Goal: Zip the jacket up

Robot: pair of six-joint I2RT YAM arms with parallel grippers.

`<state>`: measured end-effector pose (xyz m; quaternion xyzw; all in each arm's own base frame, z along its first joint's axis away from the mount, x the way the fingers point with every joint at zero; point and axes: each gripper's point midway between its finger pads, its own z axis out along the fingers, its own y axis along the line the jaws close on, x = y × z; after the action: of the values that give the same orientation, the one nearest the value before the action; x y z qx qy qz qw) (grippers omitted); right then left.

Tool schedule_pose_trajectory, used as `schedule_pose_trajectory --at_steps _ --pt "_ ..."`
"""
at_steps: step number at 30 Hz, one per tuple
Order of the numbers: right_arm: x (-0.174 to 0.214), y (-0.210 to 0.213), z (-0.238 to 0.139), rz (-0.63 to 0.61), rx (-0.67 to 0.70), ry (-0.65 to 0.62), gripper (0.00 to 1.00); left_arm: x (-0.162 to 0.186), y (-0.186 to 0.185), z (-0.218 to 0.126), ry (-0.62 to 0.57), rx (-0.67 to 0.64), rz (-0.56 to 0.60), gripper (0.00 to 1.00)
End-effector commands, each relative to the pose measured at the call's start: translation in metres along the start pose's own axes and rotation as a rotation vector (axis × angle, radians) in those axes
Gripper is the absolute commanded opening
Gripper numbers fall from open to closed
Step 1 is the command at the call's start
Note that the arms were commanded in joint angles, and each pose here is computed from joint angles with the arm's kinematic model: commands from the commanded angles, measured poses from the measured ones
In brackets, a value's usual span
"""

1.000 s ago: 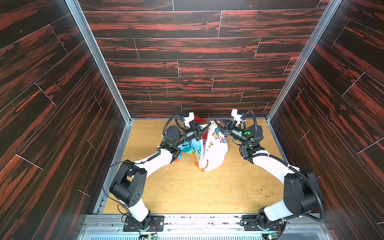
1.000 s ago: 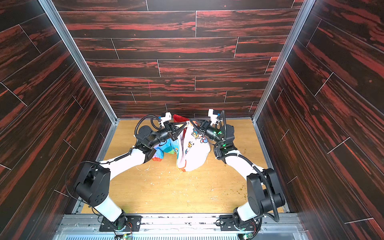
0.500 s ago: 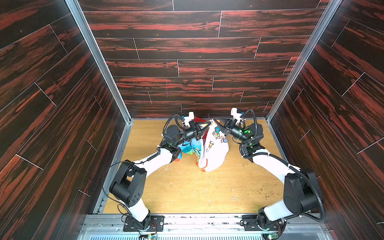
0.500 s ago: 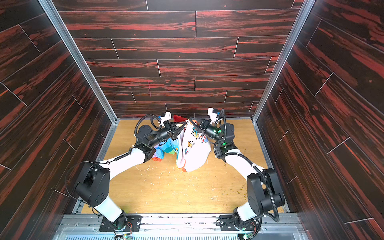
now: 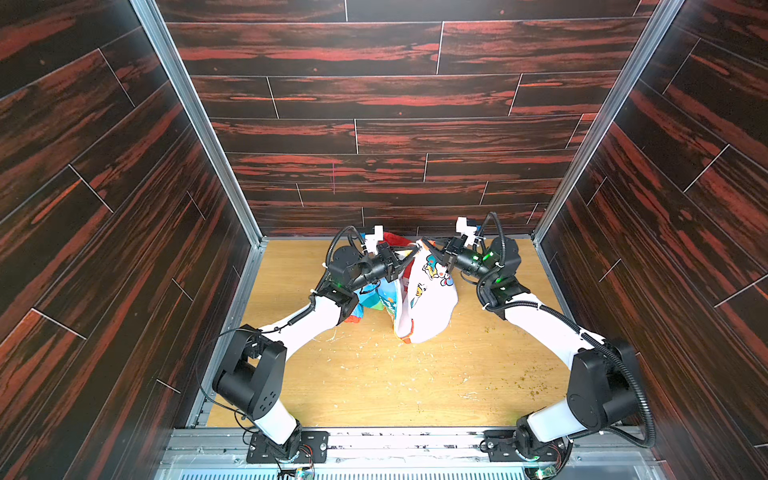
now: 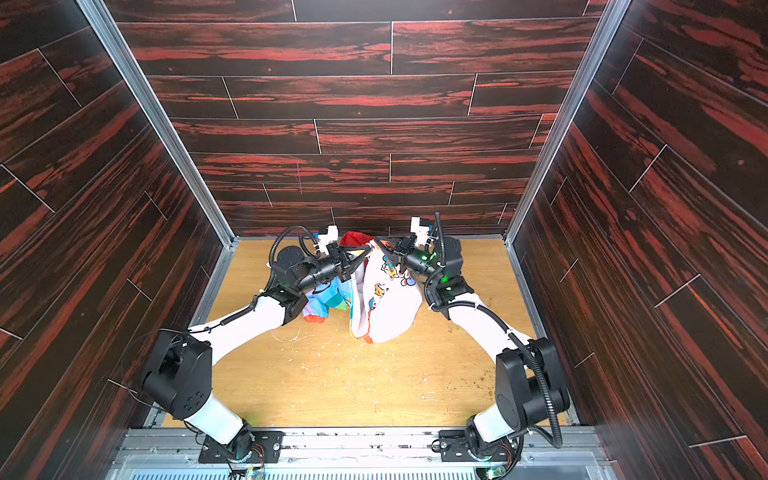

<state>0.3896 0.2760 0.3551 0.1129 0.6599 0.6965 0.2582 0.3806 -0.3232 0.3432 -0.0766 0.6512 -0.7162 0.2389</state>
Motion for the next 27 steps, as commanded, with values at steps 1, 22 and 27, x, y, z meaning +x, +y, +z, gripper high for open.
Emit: schedule_pose_trajectory --at_steps 1,22,27 --pt "-0.009 0.014 0.004 -0.03 -0.008 -0.061 0.0 0.019 -0.038 0.006 0.074 0.088 0.052 0.0" --pt "-0.06 0.021 0.006 -0.053 0.017 -0.247 0.0 0.061 -0.011 0.022 0.227 0.044 -0.016 0.0" --pt "-0.059 0.016 0.001 -0.048 0.042 -0.246 0.0 0.062 -0.005 0.02 0.226 0.026 -0.021 0.0"
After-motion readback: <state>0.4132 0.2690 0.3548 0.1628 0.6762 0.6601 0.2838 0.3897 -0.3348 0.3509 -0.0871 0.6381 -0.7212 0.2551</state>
